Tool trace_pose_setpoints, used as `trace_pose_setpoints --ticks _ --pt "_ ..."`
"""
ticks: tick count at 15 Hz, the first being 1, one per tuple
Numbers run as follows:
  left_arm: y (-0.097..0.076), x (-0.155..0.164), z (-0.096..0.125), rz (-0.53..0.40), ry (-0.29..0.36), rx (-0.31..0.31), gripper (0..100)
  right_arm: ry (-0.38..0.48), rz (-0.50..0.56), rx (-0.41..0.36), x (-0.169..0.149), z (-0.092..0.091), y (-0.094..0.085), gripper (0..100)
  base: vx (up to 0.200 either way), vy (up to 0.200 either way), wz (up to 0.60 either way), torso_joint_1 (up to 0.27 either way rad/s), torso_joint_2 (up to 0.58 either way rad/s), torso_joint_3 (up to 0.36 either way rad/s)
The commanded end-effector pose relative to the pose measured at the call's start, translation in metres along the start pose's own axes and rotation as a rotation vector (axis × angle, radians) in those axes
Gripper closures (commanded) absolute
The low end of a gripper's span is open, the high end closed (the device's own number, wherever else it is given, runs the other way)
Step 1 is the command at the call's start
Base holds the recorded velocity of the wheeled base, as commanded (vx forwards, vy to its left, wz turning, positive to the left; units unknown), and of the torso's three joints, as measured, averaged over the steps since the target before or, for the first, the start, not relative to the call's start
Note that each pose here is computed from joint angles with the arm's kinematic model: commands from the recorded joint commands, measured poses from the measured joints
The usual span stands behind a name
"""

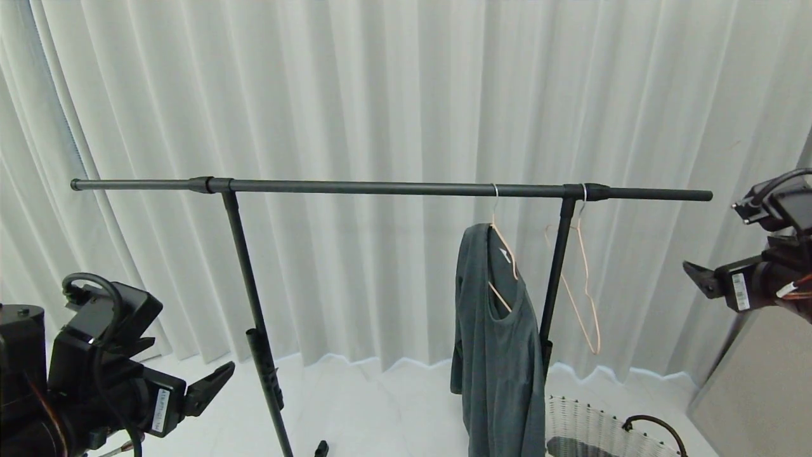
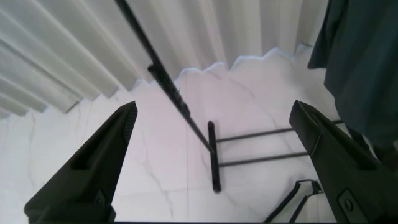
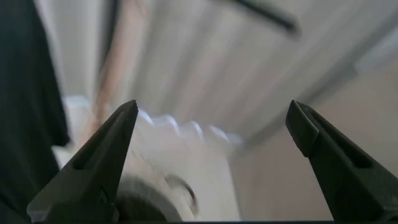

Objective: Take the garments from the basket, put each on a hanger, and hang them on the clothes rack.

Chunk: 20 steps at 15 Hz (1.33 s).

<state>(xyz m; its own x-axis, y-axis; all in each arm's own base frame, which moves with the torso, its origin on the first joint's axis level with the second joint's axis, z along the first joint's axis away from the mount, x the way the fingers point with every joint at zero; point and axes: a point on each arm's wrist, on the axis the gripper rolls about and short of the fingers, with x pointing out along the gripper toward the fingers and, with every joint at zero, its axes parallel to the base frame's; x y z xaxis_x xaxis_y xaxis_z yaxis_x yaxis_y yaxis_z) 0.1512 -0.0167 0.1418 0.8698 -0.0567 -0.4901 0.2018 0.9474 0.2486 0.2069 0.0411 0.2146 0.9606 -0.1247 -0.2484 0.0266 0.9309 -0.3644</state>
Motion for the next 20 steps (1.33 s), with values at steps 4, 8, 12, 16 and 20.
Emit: trace_pose_setpoints --ticks 4,8,12,16,20 --pt "-0.005 -0.013 -0.027 0.013 0.043 -0.004 0 0.135 -0.090 -0.019 -0.014 -0.054 -0.015 0 0.000 0.000 0.00 0.000 0.00 0.000" --pt "-0.012 -0.036 -0.073 0.142 0.112 -0.005 0 0.209 -0.138 -0.043 -0.030 -0.083 -0.021 0 0.000 0.000 0.00 0.000 0.00 0.000" --pt "-0.019 -0.062 -0.100 0.142 0.138 -0.007 0 0.297 -0.111 -0.079 -0.045 -0.115 -0.013 0 -0.150 0.000 0.00 0.003 0.00 0.001" --pt "-0.022 -0.075 -0.112 0.172 0.147 -0.022 0 0.340 -0.133 -0.090 -0.061 -0.135 -0.010 0 0.000 0.000 0.00 0.000 0.00 0.000" --pt "-0.021 -0.071 -0.113 0.191 0.195 -0.088 0 0.370 -0.120 -0.101 -0.082 -0.161 -0.004 0 0.000 0.000 0.00 0.000 0.00 0.000"
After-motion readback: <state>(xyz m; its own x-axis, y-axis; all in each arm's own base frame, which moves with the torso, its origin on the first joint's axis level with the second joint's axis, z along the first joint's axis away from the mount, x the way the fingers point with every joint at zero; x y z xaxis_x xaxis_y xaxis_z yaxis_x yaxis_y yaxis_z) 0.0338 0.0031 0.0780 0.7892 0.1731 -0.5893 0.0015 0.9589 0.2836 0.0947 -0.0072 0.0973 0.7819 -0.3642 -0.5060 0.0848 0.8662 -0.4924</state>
